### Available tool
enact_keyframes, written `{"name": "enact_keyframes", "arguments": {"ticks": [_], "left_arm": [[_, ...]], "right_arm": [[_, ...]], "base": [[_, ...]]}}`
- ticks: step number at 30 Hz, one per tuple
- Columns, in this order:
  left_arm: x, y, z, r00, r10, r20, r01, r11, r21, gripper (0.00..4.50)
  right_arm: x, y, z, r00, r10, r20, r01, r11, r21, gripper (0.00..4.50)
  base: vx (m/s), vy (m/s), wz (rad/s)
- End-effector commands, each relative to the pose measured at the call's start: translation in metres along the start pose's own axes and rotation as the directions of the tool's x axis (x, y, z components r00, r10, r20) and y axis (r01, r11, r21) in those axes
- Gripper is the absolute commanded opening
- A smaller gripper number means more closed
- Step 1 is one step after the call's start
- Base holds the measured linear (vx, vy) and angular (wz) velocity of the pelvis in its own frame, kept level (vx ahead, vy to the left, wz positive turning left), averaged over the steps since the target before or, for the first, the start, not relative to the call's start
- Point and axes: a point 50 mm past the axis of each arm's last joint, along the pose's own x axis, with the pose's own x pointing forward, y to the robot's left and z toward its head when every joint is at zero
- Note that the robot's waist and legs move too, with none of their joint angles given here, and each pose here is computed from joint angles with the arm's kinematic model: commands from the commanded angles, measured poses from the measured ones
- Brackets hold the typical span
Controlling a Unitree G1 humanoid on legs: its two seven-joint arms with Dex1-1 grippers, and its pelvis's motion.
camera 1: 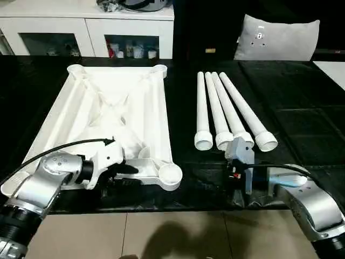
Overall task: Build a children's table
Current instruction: Move table base
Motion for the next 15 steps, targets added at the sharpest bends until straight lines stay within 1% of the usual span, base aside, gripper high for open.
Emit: {"name": "enact_keyframes", "arguments": {"ticks": [1,2,5,7,10,11,12,15], "left_arm": [[0.000,0.004,0.003,1.000,0.010,-0.001,-0.010,1.000,0.018,1.34],[0.000,0.004,0.003,1.000,0.010,0.004,-0.010,1.000,0.012,1.23],[0.001,0.004,0.003,1.000,0.012,0.009,-0.012,1.000,0.006,1.15],[0.002,0.006,0.004,1.000,0.028,0.013,-0.028,1.000,0.009,0.81],[0.005,0.010,0.005,0.997,0.065,0.029,-0.065,0.998,0.004,0.73],[0.006,0.011,0.005,0.997,0.072,0.033,-0.072,0.997,0.000,0.53],[0.006,0.013,0.005,0.996,0.087,0.036,-0.087,0.996,-0.003,0.53],[0.007,0.019,0.007,0.991,0.127,0.041,-0.127,0.992,-0.007,0.30]], "right_arm": [[0.002,0.002,0.007,1.000,0.016,0.026,-0.016,1.000,-0.002,4.50],[0.003,0.002,0.007,0.999,0.022,0.028,-0.022,1.000,0.003,4.50],[0.006,0.004,0.006,0.999,0.035,0.019,-0.036,0.999,0.011,4.50],[0.007,0.004,0.004,1.000,0.028,0.010,-0.028,1.000,0.014,4.50],[0.009,0.000,0.005,1.000,0.008,0.019,-0.008,1.000,0.025,4.50],[0.009,-0.001,0.006,1.000,0.005,0.021,-0.006,1.000,0.027,4.50],[0.009,-0.001,0.006,1.000,0.002,0.023,-0.003,1.000,0.031,4.50],[0.011,-0.002,0.008,1.000,-0.007,0.028,0.006,0.999,0.034,4.50]], "base": [[0.000,0.000,0.00],[0.000,0.000,0.00],[0.000,0.000,0.00],[0.000,0.000,0.00],[0.000,0.000,0.00],[0.000,0.000,0.00],[0.000,0.000,0.00],[0.000,0.000,0.00]]}}
